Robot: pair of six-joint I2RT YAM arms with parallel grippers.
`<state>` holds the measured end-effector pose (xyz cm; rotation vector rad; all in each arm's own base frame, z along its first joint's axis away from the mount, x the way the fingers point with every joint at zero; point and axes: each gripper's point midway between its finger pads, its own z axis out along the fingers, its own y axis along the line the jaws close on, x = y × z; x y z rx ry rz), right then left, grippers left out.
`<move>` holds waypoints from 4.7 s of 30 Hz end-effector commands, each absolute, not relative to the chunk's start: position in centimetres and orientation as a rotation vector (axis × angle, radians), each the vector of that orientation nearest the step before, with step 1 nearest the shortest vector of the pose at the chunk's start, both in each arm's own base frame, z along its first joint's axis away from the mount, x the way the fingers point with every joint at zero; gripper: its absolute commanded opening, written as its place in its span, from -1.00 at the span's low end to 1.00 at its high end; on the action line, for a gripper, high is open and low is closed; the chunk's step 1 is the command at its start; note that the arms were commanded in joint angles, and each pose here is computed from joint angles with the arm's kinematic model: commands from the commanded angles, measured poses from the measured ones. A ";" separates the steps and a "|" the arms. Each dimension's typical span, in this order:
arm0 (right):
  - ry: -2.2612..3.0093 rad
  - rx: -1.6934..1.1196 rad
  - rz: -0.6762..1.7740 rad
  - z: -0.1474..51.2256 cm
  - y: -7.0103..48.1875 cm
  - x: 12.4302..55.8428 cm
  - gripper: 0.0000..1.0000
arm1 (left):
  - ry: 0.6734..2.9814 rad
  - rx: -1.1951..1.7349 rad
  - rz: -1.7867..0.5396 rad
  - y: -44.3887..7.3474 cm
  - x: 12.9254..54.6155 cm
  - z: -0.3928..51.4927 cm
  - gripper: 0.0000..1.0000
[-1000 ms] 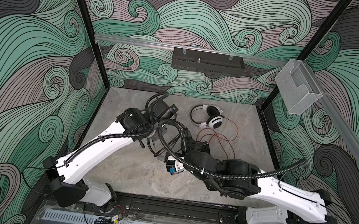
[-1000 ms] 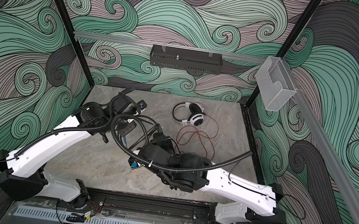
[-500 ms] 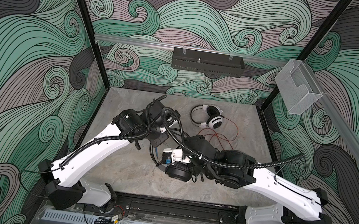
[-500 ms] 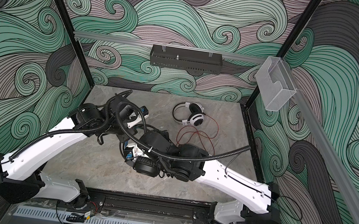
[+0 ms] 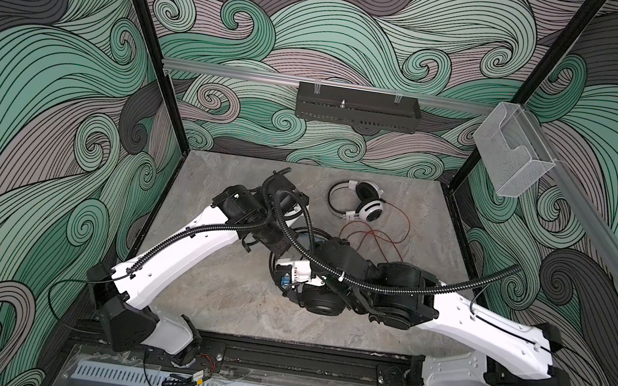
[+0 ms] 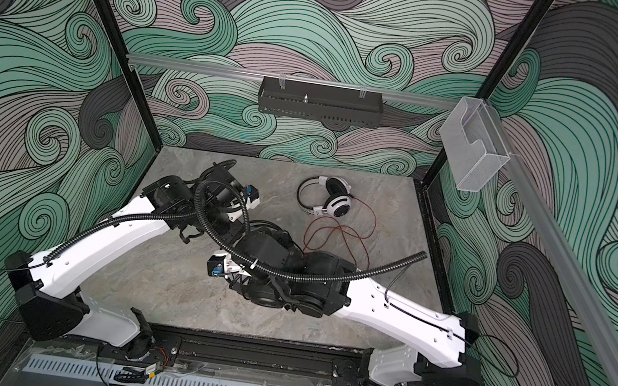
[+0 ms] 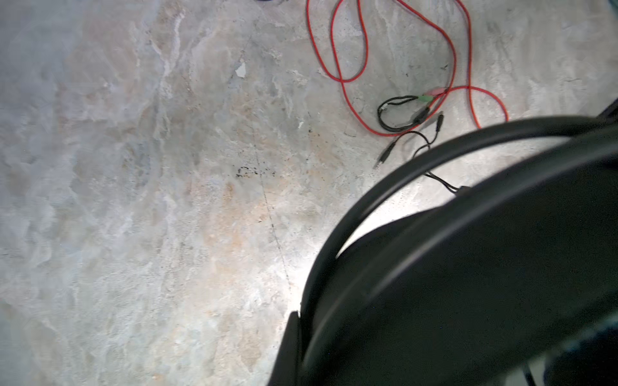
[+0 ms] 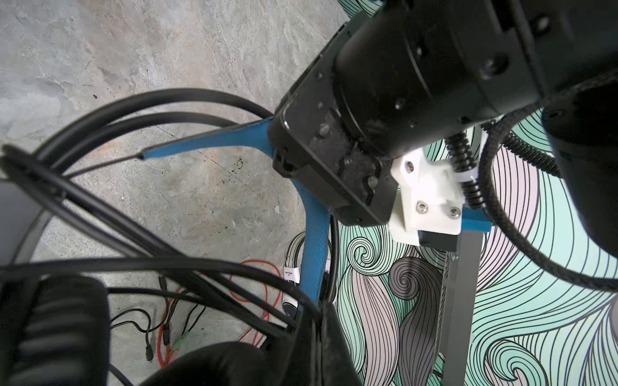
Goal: Wrap the headphones
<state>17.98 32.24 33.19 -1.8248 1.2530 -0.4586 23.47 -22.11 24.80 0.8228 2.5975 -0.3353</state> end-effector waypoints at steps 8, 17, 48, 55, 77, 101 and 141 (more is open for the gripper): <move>1.314 -1.802 -0.463 32.9 31.0 18.7 -0.37 | 2.474 1.016 -0.737 -25.3 19.4 26.9 -1.00; 1.304 -1.868 -0.418 32.4 31.4 17.4 0.01 | 2.496 0.987 -0.712 -25.0 19.7 26.0 -1.00; 1.257 -1.957 -0.183 31.7 31.2 13.9 -1.00 | 2.498 0.775 -0.641 -23.1 21.9 26.7 -1.00; 1.196 -1.992 -0.280 31.4 32.5 13.3 -1.00 | 2.547 0.655 -0.726 -24.0 22.9 26.5 -1.00; 1.175 -1.936 -0.516 32.3 33.6 15.0 -1.00 | 2.603 0.660 -0.608 -22.4 22.7 24.6 -1.00; 1.343 -1.706 -0.396 37.0 31.4 18.8 -0.84 | 2.245 1.007 -0.328 -18.4 20.1 29.4 -1.00; 1.659 -0.937 0.913 32.6 30.1 23.5 0.18 | 2.113 0.770 -0.630 -21.3 20.5 40.6 -1.00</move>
